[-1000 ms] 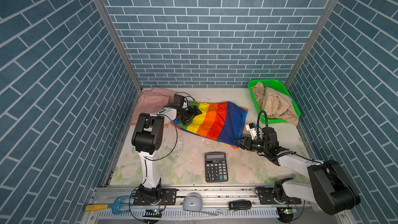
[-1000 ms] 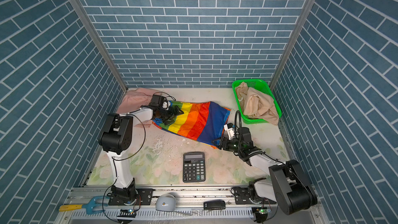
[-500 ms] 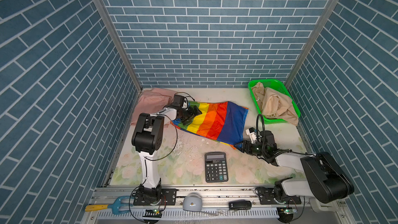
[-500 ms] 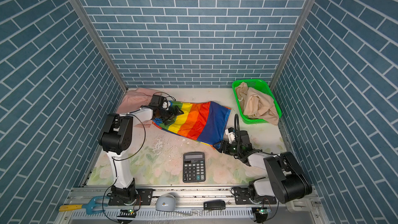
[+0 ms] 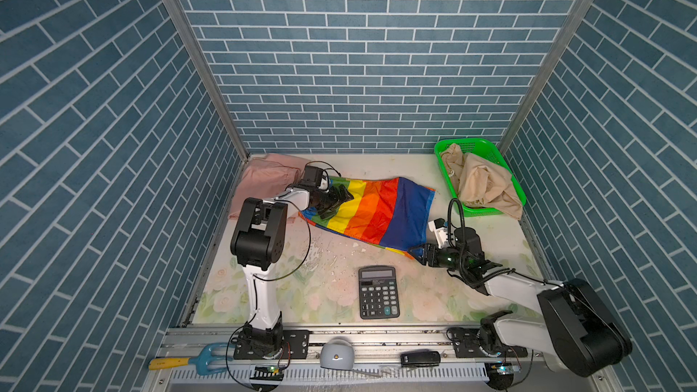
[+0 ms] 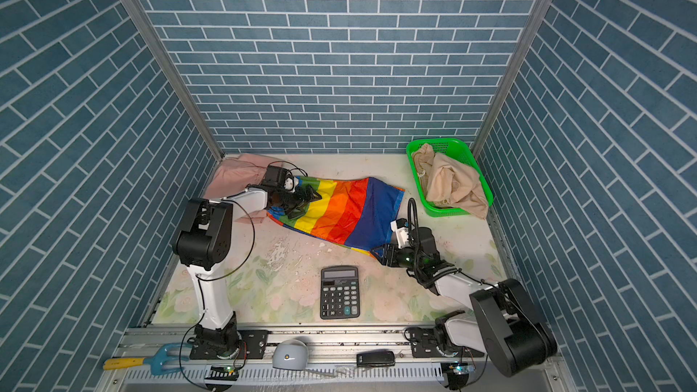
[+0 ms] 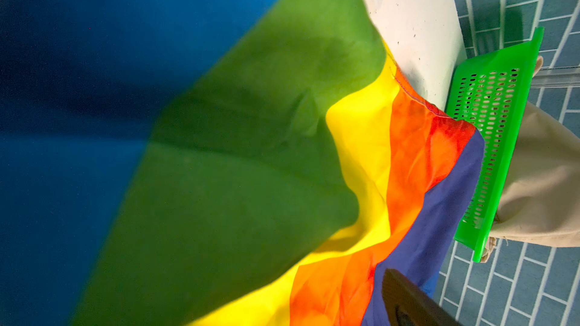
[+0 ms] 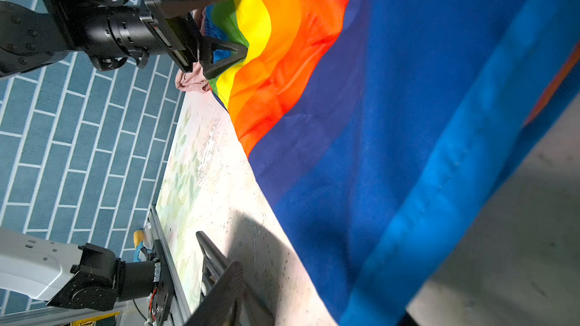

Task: Fold and stack the shorts

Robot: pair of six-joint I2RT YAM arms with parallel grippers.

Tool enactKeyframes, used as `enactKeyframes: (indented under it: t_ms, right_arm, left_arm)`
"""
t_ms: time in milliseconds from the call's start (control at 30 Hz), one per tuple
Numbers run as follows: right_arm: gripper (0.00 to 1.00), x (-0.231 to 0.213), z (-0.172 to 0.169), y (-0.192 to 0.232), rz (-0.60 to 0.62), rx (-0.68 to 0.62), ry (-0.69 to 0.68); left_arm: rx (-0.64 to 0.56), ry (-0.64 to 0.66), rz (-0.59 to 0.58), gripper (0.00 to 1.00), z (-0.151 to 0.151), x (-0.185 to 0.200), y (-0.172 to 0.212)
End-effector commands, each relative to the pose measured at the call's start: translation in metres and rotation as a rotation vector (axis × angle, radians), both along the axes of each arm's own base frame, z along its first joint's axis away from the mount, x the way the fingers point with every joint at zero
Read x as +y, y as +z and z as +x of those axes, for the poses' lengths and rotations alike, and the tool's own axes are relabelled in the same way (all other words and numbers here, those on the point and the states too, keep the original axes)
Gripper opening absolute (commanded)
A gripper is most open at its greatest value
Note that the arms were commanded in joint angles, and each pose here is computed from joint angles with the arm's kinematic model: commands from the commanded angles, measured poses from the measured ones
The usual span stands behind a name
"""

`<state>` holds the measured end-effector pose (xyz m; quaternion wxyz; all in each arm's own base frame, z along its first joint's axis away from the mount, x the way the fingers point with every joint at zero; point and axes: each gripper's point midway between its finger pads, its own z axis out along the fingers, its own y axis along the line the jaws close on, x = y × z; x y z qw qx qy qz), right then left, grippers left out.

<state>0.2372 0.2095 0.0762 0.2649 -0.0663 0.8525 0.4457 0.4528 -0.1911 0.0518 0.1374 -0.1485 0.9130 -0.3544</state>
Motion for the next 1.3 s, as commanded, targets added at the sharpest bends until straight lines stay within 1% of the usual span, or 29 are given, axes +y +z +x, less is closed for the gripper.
enactKeyframes:
  t_ms: [0, 167, 367, 633, 767, 900, 967, 1033, 1067, 1133, 1267]
  right_arm:
    - [0.56, -0.009, 0.0, 0.002, -0.073, -0.053, -0.018]
    - [0.56, -0.009, 0.001, 0.001, -0.101, -0.053, -0.002]
    - [0.55, 0.006, 0.0, -0.013, -0.029, -0.022, 0.045]
    - [0.54, 0.032, -0.002, -0.012, 0.018, -0.065, 0.112]
    - [0.54, 0.041, 0.001, -0.015, -0.006, -0.081, 0.12]
    - [0.53, 0.041, 0.012, -0.021, -0.052, -0.102, 0.086]
    - [0.48, 0.038, 0.019, -0.025, -0.087, -0.108, 0.064]
    - [0.41, 0.035, 0.026, -0.025, -0.13, -0.117, 0.045]
    - [0.35, 0.031, 0.027, -0.024, -0.158, -0.128, 0.037]
    - [0.28, 0.024, 0.028, -0.021, -0.209, -0.152, 0.026]
    - [0.08, 0.0, 0.02, -0.023, -0.359, -0.167, 0.025]
  left_arm:
    - [0.135, 0.011, 0.068, 1.0, -0.023, 0.011, -0.049]
    - [0.135, 0.012, 0.062, 1.0, -0.021, 0.009, -0.05]
    - [0.135, 0.01, 0.063, 1.0, -0.021, 0.01, -0.047]
    - [0.141, 0.006, 0.063, 1.0, -0.023, 0.009, -0.049]
    - [0.139, 0.006, 0.062, 1.0, -0.022, 0.009, -0.047]
    - [0.139, 0.004, 0.062, 1.0, -0.021, 0.009, -0.047]
    - [0.143, 0.002, 0.061, 1.0, -0.022, 0.008, -0.048]
    - [0.146, 0.002, 0.058, 1.0, -0.021, 0.008, -0.049]
    - [0.147, 0.004, 0.055, 1.0, -0.021, 0.009, -0.049]
    - [0.151, 0.009, 0.046, 1.0, -0.021, 0.01, -0.051]
    - [0.157, 0.024, 0.045, 1.0, -0.019, 0.02, -0.053]
